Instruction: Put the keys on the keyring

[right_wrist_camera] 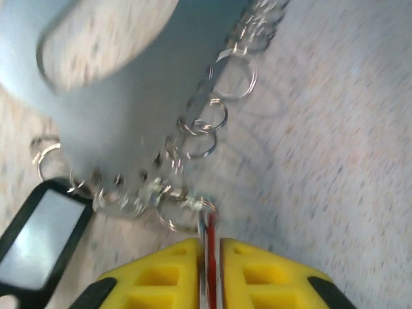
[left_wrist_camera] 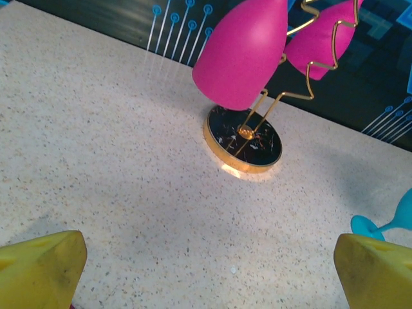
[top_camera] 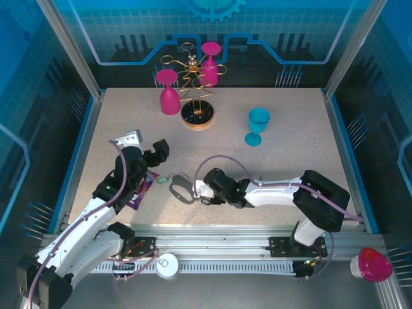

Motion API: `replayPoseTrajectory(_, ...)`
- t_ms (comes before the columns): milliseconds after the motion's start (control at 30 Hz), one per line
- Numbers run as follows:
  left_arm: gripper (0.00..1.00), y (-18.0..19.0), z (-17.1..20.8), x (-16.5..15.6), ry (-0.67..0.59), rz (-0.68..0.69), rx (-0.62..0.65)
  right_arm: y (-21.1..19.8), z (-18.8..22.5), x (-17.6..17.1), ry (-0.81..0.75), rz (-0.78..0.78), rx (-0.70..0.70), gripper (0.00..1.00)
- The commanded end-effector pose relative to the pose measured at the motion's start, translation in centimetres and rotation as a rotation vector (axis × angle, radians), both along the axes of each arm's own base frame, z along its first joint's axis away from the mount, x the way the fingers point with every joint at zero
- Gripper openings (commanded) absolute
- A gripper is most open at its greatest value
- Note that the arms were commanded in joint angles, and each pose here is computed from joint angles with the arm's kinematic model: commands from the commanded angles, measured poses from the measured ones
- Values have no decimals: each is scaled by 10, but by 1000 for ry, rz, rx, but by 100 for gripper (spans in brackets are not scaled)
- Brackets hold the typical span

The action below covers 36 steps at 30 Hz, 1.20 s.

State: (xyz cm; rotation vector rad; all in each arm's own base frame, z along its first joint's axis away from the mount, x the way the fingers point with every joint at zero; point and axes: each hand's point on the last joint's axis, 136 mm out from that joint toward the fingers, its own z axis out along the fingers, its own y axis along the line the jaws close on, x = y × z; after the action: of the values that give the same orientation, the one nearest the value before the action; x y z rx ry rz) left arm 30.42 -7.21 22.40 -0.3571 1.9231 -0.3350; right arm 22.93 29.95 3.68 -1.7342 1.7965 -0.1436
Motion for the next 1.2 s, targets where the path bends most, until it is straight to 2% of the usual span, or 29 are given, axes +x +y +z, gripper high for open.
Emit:
replayPoseTrajectory(0,99,-9,10,3,2,-41,-39,-47,-18,-16,20,48,-345,22)
replayPoseTrajectory(167,99,-16,5,7,34,-79,-38,-80,-22,-27,69,55,-547,27)
replayPoseTrajectory(267,99,-17,2,7,54,-89,-31,-82,-12,-28,69,43,-523,32)
replayPoseTrajectory(367,99,-18,-4,7,86,-99,-26,-56,12,-28,109,-5,-274,37)
replayPoseTrajectory(467,99,-21,-15,6,138,-109,-29,-24,47,-18,169,-126,87,41)
replayPoseTrajectory(633,99,-44,-32,3,218,-224,-63,2,83,13,312,-467,623,37)
replayPoseTrajectory(733,99,-49,-43,3,270,-238,-73,1,85,32,395,-747,832,33)
replayPoseTrajectory(800,99,-46,-50,3,297,-217,-72,5,80,39,490,-895,900,33)
replayPoseTrajectory(900,99,-37,-59,4,328,-153,-70,31,78,41,620,-829,876,33)
replayPoseTrajectory(1033,99,-27,-66,1,358,-101,-76,47,65,47,636,-706,728,33)
replayPoseTrajectory(1167,99,-25,-71,-4,377,-94,-83,58,35,47,751,-582,562,31)
